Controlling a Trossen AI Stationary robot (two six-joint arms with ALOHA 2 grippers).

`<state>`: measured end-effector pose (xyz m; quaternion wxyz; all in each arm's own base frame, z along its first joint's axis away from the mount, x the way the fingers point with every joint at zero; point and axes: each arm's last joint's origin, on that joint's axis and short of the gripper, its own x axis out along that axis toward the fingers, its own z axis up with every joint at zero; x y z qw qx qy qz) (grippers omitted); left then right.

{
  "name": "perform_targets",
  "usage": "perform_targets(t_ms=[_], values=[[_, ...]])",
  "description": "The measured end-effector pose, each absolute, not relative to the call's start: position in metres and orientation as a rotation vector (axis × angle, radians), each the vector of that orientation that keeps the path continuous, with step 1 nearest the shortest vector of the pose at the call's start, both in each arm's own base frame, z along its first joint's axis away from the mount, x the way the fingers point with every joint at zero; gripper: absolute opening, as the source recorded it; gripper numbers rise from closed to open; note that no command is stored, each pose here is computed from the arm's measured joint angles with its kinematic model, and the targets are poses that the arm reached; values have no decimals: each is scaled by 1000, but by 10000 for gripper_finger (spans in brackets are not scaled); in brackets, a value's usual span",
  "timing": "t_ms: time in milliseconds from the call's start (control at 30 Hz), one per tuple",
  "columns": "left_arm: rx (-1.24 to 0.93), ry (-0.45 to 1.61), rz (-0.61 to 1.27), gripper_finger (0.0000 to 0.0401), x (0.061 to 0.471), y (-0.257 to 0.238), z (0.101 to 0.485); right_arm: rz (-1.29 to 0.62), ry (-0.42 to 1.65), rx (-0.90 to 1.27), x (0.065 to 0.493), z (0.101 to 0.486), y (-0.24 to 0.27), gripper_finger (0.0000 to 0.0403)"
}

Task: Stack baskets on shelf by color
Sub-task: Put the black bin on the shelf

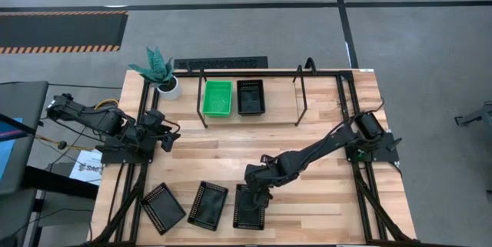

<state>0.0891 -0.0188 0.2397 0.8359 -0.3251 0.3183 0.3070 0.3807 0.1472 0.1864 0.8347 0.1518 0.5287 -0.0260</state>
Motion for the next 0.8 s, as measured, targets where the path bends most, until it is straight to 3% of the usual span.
perform_targets(t_ms=[367, 500, 667, 800], values=[[-683, 679, 654, 261, 89, -19, 239, -58, 1157, 333, 385, 172, 148, 173], [-685, 674, 657, 261, 89, -18, 239, -65, 1171, 334, 385, 170, 146, 124], [-685, 672, 659, 261, 89, -18, 239, -37, 1188, 364, 386, 170, 143, 18], [-685, 673, 658, 261, 89, -18, 239, -33, 1169, 382, 387, 177, 137, 16]])
